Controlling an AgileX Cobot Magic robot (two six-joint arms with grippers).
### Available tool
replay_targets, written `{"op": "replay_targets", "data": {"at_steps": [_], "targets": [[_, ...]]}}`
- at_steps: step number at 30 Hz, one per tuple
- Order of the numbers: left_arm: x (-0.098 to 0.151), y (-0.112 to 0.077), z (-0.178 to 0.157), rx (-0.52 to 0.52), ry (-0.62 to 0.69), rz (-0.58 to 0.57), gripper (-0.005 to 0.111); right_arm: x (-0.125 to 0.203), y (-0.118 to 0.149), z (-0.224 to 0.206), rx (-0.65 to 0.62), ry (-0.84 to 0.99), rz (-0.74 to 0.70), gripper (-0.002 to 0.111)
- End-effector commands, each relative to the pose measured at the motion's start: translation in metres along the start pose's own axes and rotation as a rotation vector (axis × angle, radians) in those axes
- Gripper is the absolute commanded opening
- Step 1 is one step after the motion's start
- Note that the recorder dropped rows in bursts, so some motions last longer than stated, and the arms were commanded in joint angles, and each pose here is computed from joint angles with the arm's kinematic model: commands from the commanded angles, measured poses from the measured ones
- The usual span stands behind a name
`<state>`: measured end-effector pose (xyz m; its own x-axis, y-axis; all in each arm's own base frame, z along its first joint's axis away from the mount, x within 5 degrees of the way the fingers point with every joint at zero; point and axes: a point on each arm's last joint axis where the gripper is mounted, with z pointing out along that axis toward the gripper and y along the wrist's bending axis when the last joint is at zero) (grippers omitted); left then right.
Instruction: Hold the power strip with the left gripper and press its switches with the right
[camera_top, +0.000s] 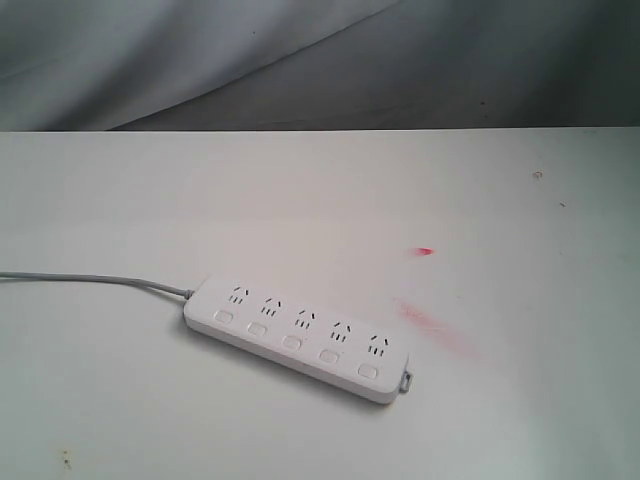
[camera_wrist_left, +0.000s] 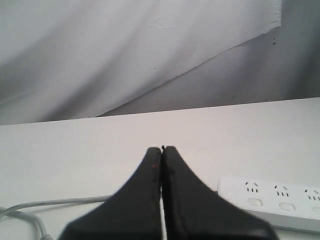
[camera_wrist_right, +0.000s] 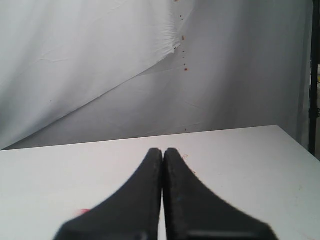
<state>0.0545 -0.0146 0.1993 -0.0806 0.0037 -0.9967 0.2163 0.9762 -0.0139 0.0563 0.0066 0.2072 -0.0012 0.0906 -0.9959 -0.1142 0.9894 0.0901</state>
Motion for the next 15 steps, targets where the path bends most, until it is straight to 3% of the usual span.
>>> {"op": "replay_targets", "data": {"at_steps": [1,15], "targets": [[0.0036,0.0011,0.0000,-0.024,0.026,0.015,0.000,0.0010,-0.0005,-0.0002,0.008,-0.001,-0.006,0.000],[0.0036,0.0014,0.0000,-0.028,0.025,0.005,0.000,0.0010,-0.0005,-0.0002,0.008,-0.001,-0.004,0.000]]}}
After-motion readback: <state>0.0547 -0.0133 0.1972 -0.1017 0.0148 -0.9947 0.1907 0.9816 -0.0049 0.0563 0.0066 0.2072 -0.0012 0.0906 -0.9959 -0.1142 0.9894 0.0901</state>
